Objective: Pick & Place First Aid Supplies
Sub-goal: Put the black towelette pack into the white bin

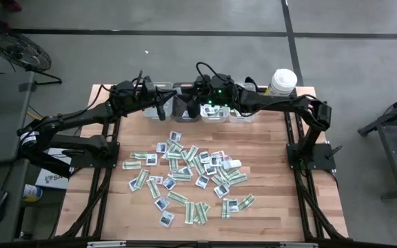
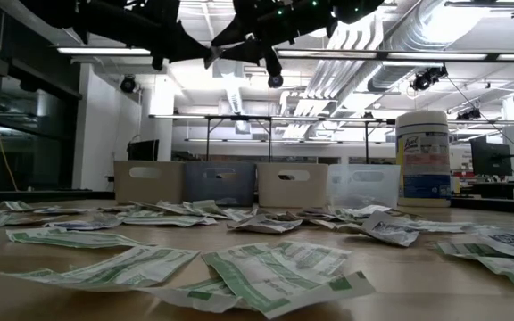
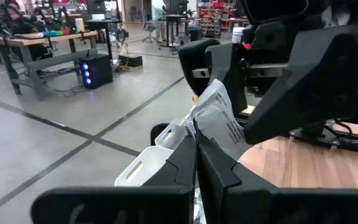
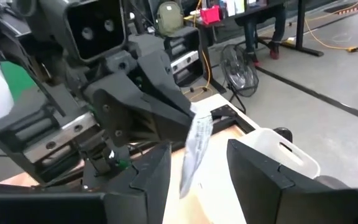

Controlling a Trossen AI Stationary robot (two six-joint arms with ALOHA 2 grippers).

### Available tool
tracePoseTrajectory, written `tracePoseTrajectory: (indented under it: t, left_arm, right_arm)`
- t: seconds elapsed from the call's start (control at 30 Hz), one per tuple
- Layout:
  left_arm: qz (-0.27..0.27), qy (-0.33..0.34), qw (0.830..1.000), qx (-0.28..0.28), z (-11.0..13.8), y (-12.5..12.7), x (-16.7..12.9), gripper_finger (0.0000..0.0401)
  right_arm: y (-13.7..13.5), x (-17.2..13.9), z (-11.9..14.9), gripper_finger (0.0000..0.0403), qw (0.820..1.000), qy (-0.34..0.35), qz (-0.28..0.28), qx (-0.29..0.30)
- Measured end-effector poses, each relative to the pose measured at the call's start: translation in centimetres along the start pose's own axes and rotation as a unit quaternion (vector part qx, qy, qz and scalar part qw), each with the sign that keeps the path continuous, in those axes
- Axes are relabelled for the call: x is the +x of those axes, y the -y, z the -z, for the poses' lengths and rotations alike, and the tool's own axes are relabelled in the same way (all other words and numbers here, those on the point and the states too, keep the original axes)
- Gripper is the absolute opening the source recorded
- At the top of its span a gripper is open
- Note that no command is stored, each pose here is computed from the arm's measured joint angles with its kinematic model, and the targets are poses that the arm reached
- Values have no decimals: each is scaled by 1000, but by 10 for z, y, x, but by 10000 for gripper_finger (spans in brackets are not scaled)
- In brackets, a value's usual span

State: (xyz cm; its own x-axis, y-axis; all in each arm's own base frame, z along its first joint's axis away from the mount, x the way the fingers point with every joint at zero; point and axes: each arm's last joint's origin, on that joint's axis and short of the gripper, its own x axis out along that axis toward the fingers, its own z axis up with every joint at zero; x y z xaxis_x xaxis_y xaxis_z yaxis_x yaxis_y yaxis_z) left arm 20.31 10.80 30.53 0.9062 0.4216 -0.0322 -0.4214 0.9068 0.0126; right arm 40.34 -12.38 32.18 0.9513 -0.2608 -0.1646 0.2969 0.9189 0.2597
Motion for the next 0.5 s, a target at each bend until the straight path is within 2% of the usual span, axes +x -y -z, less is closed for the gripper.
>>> tracePoseTrajectory:
  t: [0.2,0.4,0.5]
  left_arm:
    - [7,0,1000,2,0,0,0,0]
    - [10,0,1000,2,0,1,0,2]
    - [10,1,1000,4,0,1,0,2]
  right_arm:
    - [0,0,-1,98,1000,3,0,0]
    - [0,0,0,20,1000,2,0,-6]
    - [0,0,-1,8,1000,3,-1,-11]
